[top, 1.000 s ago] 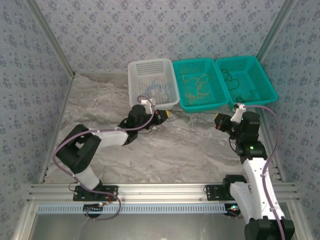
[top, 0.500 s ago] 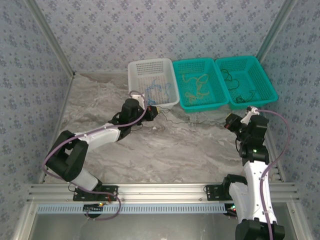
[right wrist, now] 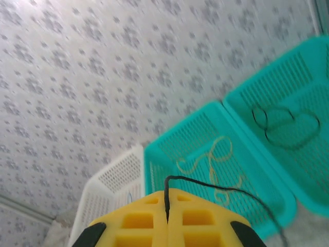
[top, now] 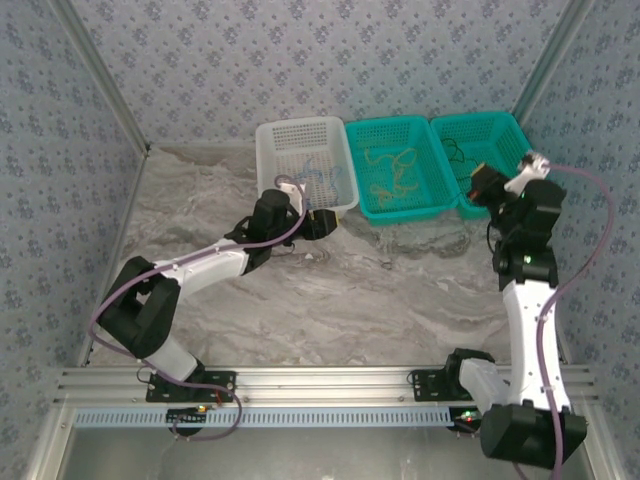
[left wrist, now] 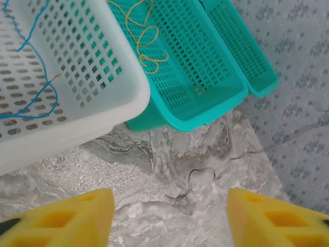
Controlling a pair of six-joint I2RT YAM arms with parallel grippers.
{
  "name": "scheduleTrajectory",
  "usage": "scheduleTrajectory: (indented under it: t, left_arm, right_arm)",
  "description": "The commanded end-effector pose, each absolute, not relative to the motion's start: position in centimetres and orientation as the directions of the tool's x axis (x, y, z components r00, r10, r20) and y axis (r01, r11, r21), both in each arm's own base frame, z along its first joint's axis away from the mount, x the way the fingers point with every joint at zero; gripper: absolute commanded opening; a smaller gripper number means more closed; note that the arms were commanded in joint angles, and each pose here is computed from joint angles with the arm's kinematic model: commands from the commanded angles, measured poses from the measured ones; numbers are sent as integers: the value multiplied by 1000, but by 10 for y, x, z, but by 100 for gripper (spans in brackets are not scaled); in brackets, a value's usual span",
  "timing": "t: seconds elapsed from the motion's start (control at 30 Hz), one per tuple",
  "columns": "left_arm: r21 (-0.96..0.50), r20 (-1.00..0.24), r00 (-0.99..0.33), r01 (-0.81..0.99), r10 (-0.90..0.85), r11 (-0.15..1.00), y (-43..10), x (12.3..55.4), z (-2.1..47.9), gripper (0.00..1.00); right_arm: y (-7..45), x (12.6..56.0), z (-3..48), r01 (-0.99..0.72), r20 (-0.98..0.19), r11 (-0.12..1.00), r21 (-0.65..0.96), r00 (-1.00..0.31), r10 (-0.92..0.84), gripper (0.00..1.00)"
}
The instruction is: Untangle the cables
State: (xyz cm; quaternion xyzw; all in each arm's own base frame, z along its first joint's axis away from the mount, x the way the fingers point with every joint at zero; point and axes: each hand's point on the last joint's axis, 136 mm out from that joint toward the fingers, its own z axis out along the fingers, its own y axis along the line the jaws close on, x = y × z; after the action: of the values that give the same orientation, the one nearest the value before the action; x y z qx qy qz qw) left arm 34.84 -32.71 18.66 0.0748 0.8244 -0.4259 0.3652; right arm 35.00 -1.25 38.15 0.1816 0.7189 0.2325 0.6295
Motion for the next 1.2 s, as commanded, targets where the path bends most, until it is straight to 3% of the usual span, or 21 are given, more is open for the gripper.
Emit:
scheduleTrajectory:
  t: [0.0, 0.13, 0.17, 0.43, 0.67, 0.83, 0.97, 1.17]
  left_arm:
    - [-645, -670, -716, 432, -195, 631, -325, 351, 189, 74]
    - [-643, -668, -712, 406, -217, 650, -319, 351, 187, 98]
    - [-642, -668, -710, 399, -222, 654, -317, 351, 186, 99]
    - [-607, -675, -705, 364, -217, 706, -299, 355, 180, 99]
    - [-572, -675, -705, 313, -218, 758, -281, 357, 171, 99]
    - [-565, -662, -717, 286, -218, 774, -278, 358, 165, 99]
    - [-562, -655, -723, 269, -222, 782, -277, 359, 162, 99]
    - [-580, -632, -736, 243, -242, 778, -280, 363, 156, 99]
  right_arm:
    - [-13, 362, 460, -99, -887, 883, 459, 13, 462, 0]
    - [-30, 380, 501, -19, -935, 937, 349, 64, 350, 0]
    - [-34, 385, 509, -4, -944, 946, 323, 72, 323, 0]
    - [-91, 437, 545, 235, -986, 960, 153, 106, 131, 0]
    - [-124, 476, 505, 438, -998, 898, 53, 61, 29, 0]
    - [-140, 487, 477, 621, -993, 779, -87, 11, -119, 0]
    - [-148, 496, 488, 653, -986, 743, -146, -38, -160, 0]
    - [-145, 493, 528, 658, -977, 736, -158, 3, -212, 0]
